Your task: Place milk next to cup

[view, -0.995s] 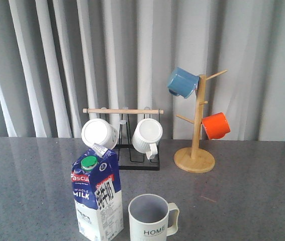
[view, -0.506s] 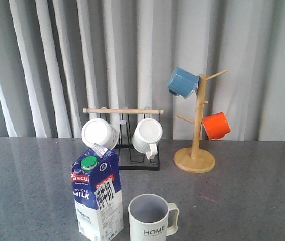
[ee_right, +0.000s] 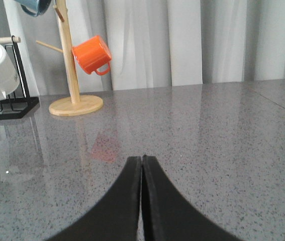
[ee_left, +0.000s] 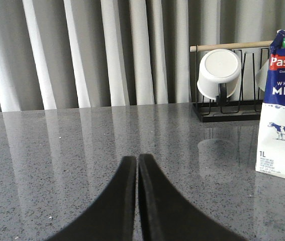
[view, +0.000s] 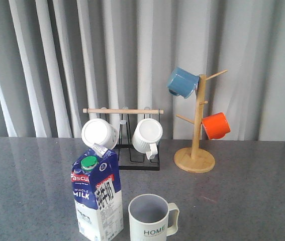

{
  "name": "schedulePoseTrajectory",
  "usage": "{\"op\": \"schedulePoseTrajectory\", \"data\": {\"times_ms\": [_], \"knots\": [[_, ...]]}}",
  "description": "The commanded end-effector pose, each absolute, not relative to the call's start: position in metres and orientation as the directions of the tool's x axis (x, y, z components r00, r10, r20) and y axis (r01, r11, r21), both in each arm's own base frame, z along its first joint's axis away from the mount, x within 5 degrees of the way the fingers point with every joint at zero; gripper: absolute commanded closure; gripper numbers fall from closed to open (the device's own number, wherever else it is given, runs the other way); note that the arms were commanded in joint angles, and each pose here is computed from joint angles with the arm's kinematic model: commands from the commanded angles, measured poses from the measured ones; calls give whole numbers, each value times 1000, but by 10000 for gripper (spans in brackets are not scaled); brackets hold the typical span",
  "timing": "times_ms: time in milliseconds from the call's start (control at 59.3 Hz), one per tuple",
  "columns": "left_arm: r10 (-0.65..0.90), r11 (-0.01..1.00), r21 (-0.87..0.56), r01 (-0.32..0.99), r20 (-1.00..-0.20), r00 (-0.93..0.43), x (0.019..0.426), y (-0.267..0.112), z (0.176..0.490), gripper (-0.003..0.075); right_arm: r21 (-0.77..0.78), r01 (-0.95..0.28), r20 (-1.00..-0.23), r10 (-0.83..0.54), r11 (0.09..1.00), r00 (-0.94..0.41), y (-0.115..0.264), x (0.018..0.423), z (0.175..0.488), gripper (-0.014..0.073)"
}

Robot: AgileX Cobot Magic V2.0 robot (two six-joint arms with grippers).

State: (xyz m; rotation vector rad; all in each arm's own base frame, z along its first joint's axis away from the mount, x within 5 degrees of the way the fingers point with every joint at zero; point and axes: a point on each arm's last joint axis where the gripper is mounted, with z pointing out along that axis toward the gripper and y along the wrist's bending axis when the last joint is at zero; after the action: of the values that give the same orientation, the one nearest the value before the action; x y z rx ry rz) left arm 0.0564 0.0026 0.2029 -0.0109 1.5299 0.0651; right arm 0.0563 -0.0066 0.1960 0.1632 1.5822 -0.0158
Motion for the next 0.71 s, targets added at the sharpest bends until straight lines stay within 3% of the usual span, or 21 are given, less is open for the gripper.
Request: {"op": "schedulePoseTrajectory", "data": {"times_ms": [0, 337, 691], "knots": [[23, 998, 15, -56, -989, 149, 53, 3, 219, 727, 87, 111, -996, 84, 990, 35, -7, 56, 197, 599], [23, 998, 15, -56, -989, 149, 53, 3, 219, 727, 87, 117, -996, 88, 989, 2, -7, 56, 194, 599], [23, 998, 15, -56, -989, 149, 53, 3, 219, 727, 87, 101, -992, 77, 991, 96, -6, 55, 203, 599]]}}
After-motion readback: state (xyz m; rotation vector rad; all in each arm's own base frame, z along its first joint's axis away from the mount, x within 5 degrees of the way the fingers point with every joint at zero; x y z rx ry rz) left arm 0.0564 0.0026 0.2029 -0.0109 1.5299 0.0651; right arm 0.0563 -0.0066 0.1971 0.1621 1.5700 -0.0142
